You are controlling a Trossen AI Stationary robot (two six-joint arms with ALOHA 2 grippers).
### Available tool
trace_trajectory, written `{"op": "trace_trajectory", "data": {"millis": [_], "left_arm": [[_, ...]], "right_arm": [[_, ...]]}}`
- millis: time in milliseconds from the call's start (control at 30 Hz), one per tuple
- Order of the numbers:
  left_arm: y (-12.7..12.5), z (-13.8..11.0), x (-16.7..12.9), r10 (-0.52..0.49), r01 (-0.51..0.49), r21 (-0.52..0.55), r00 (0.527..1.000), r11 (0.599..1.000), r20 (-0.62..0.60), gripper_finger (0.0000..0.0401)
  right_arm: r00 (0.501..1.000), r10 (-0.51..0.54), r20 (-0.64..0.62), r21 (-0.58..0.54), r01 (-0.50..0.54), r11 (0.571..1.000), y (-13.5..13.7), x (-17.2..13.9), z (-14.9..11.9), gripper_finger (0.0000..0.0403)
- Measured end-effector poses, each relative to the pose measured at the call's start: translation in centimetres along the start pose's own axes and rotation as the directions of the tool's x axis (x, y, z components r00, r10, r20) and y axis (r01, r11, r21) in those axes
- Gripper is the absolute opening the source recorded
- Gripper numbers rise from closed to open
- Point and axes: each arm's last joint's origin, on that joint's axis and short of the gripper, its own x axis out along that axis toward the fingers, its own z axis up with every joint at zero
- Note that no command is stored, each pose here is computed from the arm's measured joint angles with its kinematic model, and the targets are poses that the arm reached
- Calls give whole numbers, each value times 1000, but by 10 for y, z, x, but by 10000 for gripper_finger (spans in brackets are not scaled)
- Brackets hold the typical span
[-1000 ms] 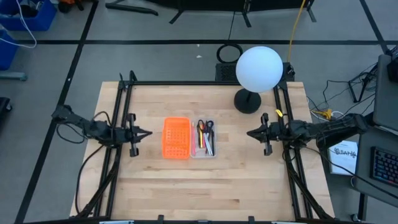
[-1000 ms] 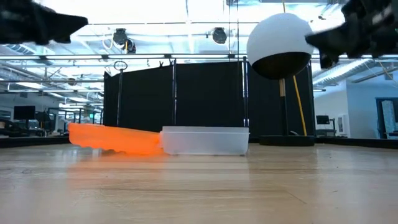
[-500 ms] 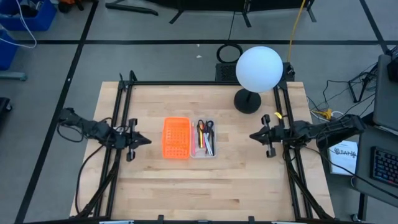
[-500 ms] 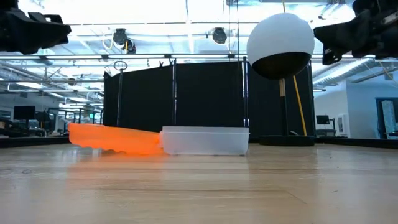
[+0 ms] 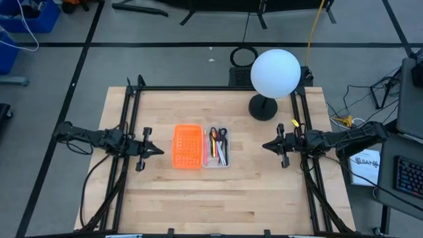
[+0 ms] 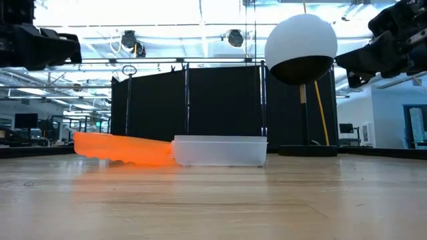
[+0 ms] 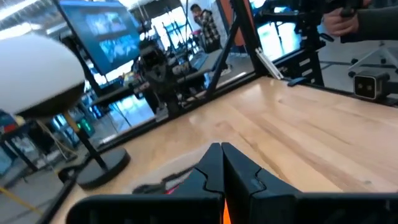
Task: Pick & place school supplies into a supply box
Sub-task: Return to Home Position
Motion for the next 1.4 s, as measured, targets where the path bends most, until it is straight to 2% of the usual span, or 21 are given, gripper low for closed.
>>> {"op": "trace_trajectory", "data": {"millis": [267, 367, 467, 567, 700, 833, 1033, 1400], "left_arm": [[-2, -8, 6, -52, 42, -120, 995, 992, -85, 0], [-5, -9, 7, -111, 98, -149, 990, 984, -81, 0], [-5, -9, 8, -119, 105, -161, 990, 981, -79, 0], [-5, -8, 8, -117, 106, -142, 991, 984, -66, 0], [-5, -4, 6, -132, 131, -52, 991, 990, -12, 0], [-3, 0, 2, -108, 109, -41, 993, 993, 38, 0], [-1, 4, -2, -70, 69, 17, 994, 997, 87, 0], [1, 3, -2, -56, 56, 4, 995, 998, 80, 0]], "right_arm": [[1000, -1, -18, -3, 1, 1000, 0, 1, -2, 0], [1000, -2, -27, 8, 2, 1000, 0, 2, -3, 0], [999, -2, -35, 22, 3, 1000, 0, 2, -3, 0], [999, 0, -40, 39, 2, 999, 0, 3, -4, 0], [999, 51, 1, 49, -51, 997, 2, 3, 1, 0], [996, 82, 37, 33, -84, 996, 6, 2, 4, 0], [998, 31, 60, -32, -29, 999, 9, 1, 6, 0], [992, 21, 125, -63, -14, 998, 10, -1, 12, 0]]}}
